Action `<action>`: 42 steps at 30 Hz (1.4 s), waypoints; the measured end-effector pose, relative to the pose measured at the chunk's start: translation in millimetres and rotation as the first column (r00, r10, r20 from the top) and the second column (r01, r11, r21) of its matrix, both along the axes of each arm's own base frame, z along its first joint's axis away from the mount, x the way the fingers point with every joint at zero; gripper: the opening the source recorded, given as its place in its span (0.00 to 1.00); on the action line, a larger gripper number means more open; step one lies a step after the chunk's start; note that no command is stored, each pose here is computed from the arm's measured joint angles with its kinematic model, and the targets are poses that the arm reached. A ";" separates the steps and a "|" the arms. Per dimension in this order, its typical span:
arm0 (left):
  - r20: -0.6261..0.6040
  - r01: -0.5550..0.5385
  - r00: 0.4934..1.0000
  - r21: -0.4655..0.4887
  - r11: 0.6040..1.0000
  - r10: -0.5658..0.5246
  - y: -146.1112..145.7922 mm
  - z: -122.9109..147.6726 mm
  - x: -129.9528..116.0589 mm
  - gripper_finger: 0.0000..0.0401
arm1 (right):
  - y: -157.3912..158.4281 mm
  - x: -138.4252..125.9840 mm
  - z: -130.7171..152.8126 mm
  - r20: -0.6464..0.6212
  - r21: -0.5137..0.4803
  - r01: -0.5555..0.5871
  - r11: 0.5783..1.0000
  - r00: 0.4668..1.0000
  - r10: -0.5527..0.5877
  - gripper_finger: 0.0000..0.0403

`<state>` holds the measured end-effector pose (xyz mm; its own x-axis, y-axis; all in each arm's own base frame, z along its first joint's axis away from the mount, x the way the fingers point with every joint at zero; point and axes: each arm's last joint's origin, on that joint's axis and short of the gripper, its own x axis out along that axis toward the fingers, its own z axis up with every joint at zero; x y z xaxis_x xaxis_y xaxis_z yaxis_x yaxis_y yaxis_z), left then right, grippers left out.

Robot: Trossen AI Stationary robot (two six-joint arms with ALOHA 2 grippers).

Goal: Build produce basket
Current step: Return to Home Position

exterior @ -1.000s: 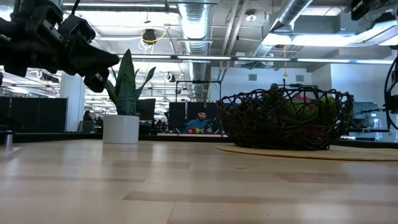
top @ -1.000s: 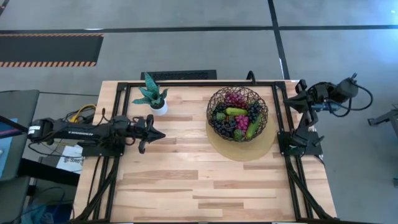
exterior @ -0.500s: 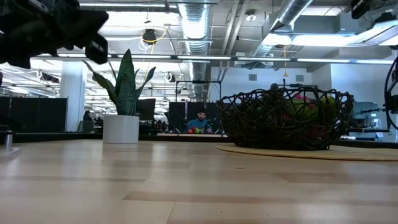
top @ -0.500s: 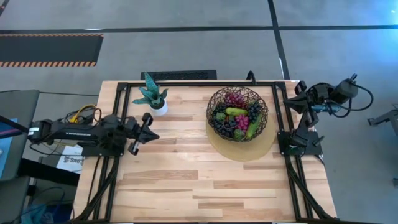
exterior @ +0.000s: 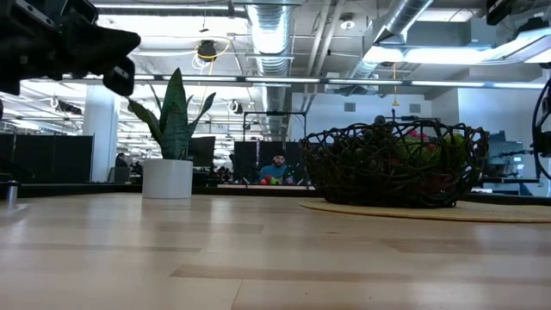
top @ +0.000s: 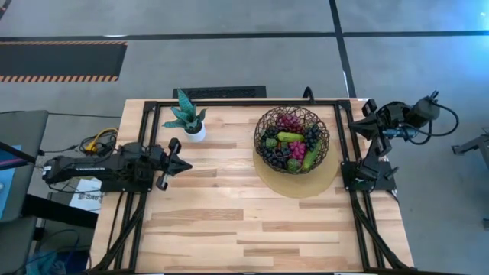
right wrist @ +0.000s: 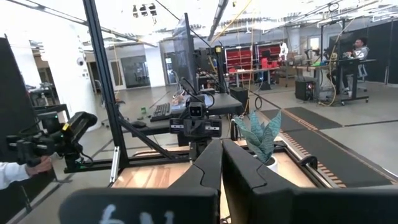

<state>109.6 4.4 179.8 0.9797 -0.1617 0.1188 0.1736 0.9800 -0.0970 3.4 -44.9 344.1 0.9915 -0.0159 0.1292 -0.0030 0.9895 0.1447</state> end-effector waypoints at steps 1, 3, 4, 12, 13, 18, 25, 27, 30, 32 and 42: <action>-0.001 -0.017 1.000 0.003 1.000 0.017 0.3 -0.5 -1.9 0.00 | 0.0 0.0 0.0 0.000 -0.002 0.000 1.000 1.000 0.000 0.08; -0.010 -0.048 0.999 0.000 0.999 0.048 0.7 -2.0 -6.0 0.00 | 0.0 0.0 0.0 0.000 -0.002 -0.001 1.000 1.000 0.001 0.08; -0.016 -0.054 0.998 -0.002 0.999 0.054 0.7 -3.0 -7.9 0.00 | 0.0 0.0 0.0 0.000 -0.002 -0.001 1.000 1.000 0.001 0.08; -0.075 -0.102 0.992 -0.029 0.994 0.099 1.6 -9.6 -12.0 0.00 | 0.2 0.0 0.2 0.002 -0.001 -0.004 1.000 1.000 0.004 0.08; -0.079 -0.122 0.990 -0.033 0.992 0.119 2.2 -9.8 -11.7 0.00 | 0.2 0.0 0.3 0.003 -0.002 -0.007 1.000 1.000 0.007 0.08; -0.087 -0.192 0.978 -0.024 0.981 0.189 4.2 -10.8 -11.8 0.00 | 0.2 0.0 0.6 0.005 0.001 -0.007 1.000 1.000 0.007 0.08; -0.088 -0.198 0.977 -0.019 0.980 0.195 4.4 -11.0 -11.7 0.00 | -0.2 -0.3 2.1 0.014 0.003 -0.004 1.000 1.000 0.004 0.08; -0.090 -0.197 0.977 -0.023 0.980 0.195 4.4 -11.1 -11.6 0.00 | -0.4 -0.4 2.7 0.018 0.009 -0.003 1.000 1.000 0.003 0.08; -0.092 -0.195 0.977 -0.036 0.980 0.191 4.3 -11.1 -11.6 0.00 | -0.7 -0.5 3.8 0.025 0.019 -0.003 1.000 1.000 0.003 0.08; -0.084 -0.185 0.979 0.009 0.983 0.185 4.0 -11.0 -11.6 0.00 | -0.7 -0.6 4.0 0.026 0.021 -0.003 1.000 1.000 0.003 0.08; -0.072 -0.210 0.974 0.094 0.973 0.217 4.6 -11.1 -11.6 0.00 | -0.9 -0.7 4.3 0.028 0.026 -0.003 1.000 1.000 0.002 0.08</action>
